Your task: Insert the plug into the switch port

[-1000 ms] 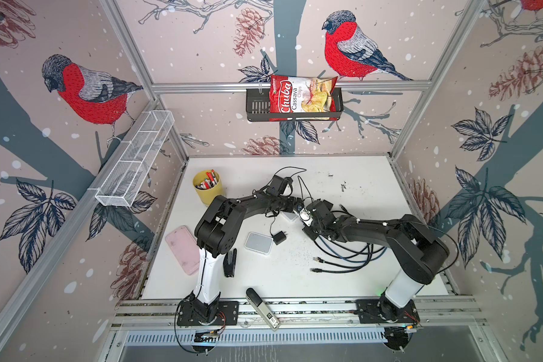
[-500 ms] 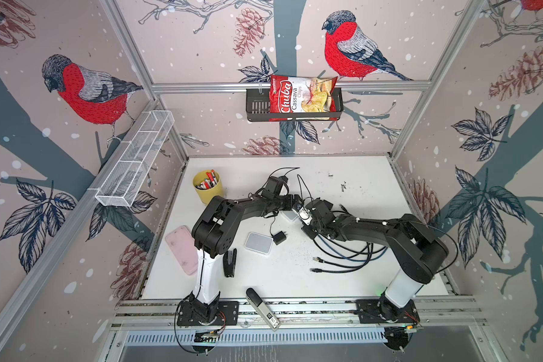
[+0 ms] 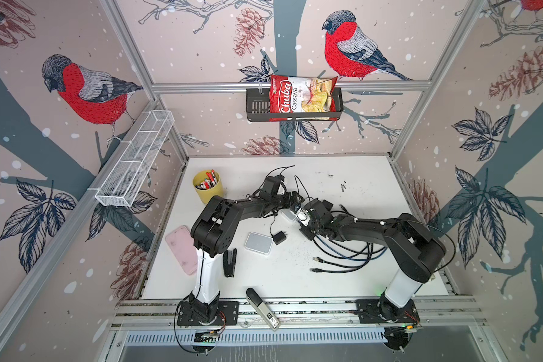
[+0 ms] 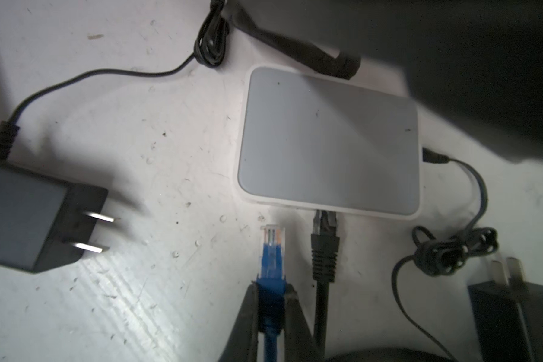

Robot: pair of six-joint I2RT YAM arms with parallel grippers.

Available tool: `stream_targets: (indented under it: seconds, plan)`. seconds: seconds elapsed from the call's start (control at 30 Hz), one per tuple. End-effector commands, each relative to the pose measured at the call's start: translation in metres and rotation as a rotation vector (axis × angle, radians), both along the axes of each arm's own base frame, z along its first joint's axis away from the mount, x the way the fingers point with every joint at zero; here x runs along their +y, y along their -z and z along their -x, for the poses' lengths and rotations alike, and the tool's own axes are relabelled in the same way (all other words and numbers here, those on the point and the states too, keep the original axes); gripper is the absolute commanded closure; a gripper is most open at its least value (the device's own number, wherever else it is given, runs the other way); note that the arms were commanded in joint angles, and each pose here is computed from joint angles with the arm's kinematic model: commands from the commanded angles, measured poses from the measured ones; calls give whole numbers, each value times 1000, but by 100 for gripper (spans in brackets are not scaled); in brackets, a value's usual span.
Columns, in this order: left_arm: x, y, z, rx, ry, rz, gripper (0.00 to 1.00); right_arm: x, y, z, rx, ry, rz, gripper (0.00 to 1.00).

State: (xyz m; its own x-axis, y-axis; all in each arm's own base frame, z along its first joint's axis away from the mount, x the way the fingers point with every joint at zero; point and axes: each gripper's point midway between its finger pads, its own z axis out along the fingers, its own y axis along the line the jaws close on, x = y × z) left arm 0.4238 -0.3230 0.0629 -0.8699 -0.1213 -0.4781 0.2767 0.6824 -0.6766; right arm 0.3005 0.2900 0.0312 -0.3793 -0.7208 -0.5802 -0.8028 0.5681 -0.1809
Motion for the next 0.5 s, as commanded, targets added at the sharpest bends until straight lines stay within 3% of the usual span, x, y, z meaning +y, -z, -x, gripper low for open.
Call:
stream_targets:
  seconds: [0.0,0.47]
  plan:
    - [-3,-14,-6,-38,-1,48,12,4,-3,-5,-19,-4,-4,93]
    - [-8,-6,1,3,16,89,13,14,-3,-16,-36,-5,-13,93]
